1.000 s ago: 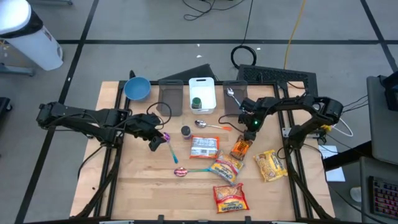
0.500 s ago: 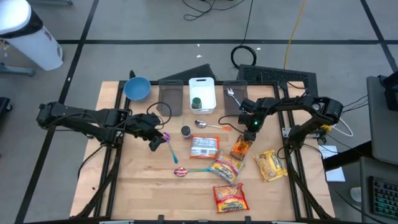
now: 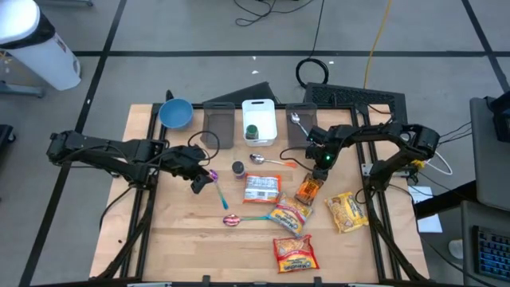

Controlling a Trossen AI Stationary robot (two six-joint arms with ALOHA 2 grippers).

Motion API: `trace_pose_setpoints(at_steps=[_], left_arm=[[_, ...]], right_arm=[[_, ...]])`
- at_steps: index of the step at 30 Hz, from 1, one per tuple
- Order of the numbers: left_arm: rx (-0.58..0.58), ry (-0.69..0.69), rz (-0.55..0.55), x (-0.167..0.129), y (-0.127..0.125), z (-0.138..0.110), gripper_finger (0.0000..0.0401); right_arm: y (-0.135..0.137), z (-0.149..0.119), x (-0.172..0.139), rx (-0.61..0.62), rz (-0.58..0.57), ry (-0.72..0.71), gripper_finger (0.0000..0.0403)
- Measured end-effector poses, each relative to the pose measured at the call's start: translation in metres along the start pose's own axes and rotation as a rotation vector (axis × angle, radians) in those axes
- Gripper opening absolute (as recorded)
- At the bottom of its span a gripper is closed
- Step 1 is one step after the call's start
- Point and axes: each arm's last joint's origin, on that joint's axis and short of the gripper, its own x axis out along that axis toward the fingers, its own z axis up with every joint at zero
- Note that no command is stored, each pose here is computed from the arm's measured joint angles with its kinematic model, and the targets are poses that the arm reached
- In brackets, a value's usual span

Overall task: Pick & Place Food Item
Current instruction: Put the orange seasoning pack into the white bin

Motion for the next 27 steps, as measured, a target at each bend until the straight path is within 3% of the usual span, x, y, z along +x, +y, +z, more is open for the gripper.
trace_pose_setpoints(at_steps=[27], left_arm=[[0.023,0.000,0.000,0.0000,0.0000,0.0000,0.0200]], right_arm=[[0.0019,-0.0005,-0.0026,0.064,0.008,-0.009,0.0000]])
